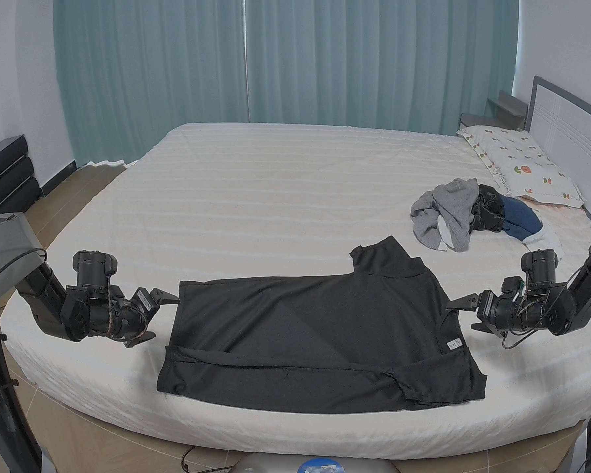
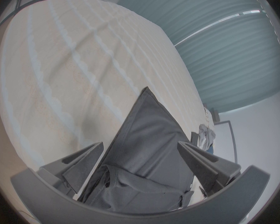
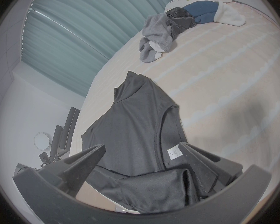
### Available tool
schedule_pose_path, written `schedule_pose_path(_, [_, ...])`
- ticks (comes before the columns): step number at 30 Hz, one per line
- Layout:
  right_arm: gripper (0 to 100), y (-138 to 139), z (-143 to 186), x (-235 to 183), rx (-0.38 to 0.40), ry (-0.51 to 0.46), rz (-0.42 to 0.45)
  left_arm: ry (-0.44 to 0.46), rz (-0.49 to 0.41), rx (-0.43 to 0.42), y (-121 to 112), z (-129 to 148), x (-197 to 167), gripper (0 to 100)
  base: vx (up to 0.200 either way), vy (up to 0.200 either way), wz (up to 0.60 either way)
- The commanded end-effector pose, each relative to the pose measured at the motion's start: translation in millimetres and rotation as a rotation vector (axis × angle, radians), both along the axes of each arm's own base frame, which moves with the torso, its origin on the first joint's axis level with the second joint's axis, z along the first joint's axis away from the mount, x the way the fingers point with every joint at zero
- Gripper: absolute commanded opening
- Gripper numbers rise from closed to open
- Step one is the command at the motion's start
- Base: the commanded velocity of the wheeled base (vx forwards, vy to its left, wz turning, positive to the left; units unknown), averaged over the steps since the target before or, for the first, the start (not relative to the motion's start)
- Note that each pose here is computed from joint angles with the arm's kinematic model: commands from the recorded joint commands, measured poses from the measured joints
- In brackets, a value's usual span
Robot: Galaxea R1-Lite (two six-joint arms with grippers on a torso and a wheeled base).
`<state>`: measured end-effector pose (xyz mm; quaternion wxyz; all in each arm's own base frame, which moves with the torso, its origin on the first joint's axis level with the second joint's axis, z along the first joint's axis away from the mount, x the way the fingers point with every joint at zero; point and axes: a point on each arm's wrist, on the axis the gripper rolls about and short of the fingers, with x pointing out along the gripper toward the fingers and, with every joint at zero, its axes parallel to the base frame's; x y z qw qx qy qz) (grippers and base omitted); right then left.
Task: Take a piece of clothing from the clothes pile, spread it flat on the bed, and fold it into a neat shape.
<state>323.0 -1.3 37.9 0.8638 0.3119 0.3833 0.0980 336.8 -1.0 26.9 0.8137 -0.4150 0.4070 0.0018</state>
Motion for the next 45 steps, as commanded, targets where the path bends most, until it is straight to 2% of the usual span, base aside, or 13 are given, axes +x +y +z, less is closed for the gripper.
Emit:
schedule_pose_path(1, [100,13,16,-6,-0.012,-0.039,0.034,0.006,-0.052,0.038,-3,0,-15,100,0.0,0.0,0.0])
schedule_pose_path(5, [100,12,19,-16,-0.025,-0.034,0.03,0.013,-0.086,0.051,-9,-4,-17,100,0.0,0.0,0.0])
schedule_pose_path(8, [100,2,8,-32,-0.046,0.003,0.027,0.002,-0.117,0.057,-18,-4,-14,100,0.0,0.0,0.0])
schedule_pose_path(12, [100,-6,-2,-38,-0.026,0.04,0.041,0.015,-0.145,0.06,-27,-9,-14,100,0.0,0.0,0.0])
schedule_pose_path(23, [100,-11,-7,-44,-0.016,0.068,0.031,0.057,-0.146,0.072,-28,-18,-19,100,0.0,0.0,0.0])
schedule_pose_path(35, [100,-15,-8,-45,-0.012,0.072,0.018,0.061,-0.145,0.072,-28,-19,-18,100,0.0,0.0,0.0])
schedule_pose_path(36, [100,-15,-8,-45,-0.012,0.072,0.018,0.061,-0.145,0.072,-28,-19,-18,0,0.0,0.0,0.0])
schedule_pose_path(41, [100,-15,-12,-44,-0.017,0.084,0.018,0.067,-0.141,0.073,-27,-19,-21,0,0.0,0.0,0.0])
schedule_pose_path(45, [100,-15,-15,-40,-0.021,0.091,0.013,0.079,-0.137,0.077,-26,-8,-25,0,0.0,0.0,0.0])
